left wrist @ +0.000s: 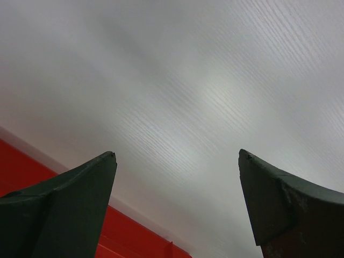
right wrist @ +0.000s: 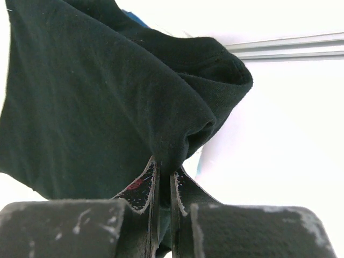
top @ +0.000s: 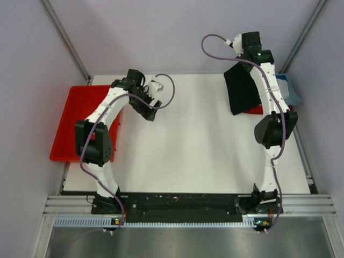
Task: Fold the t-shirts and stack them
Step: Put the neatly folded tshirt into the corner of the board with the right arm
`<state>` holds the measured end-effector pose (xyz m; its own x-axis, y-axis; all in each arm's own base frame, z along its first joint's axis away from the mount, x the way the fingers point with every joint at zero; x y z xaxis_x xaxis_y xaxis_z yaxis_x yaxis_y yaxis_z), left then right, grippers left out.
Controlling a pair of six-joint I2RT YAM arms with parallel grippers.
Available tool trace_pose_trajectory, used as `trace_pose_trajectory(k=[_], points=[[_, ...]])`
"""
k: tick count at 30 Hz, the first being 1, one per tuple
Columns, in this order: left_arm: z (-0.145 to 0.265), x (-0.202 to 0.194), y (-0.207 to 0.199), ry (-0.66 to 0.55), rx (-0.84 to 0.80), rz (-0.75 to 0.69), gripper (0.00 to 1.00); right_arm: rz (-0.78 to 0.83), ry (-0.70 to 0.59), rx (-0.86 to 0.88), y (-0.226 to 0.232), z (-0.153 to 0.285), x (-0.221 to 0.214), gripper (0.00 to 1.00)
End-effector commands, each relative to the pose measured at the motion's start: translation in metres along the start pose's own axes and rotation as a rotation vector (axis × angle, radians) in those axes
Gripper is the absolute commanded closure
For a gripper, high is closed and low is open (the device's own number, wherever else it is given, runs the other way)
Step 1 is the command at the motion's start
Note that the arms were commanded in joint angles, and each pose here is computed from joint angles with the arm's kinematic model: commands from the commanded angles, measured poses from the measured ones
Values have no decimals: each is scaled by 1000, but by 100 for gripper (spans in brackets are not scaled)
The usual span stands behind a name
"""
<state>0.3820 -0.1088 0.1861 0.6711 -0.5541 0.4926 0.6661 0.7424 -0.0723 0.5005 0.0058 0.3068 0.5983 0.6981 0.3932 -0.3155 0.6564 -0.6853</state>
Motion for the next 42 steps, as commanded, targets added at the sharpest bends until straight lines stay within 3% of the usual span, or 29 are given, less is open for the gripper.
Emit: trace_pose_trajectory(k=[1,18,27,34,42], points=[[4,7,6,-11,14,-7,1,15,-46,-212,-54,32,11,100],[1,-1,8,4,28,-10,1,-1,-167,-385,-110,83,14,100],[1,-4,8,18,28,-20,1,18,-136,-400,-130,72,-9,100],[-2,-6,9,32,26,-15,1,169,-149,-280,-120,13,-29,100],[-2,-11,12,65,48,-19,1,137,-113,-326,-134,-48,-56,100]])
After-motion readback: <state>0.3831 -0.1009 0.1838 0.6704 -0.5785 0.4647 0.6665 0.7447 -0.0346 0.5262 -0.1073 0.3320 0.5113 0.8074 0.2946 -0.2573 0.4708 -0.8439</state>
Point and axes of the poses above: each gripper's point midway between its finger pads, its own z axis back along the fingers, its own y axis along the line the jaws close on, x = y × z, the point moved 6 cm from there along z, back along the fingers, and after that the axes turned 5 degrees about z, right-handed, at the moved point
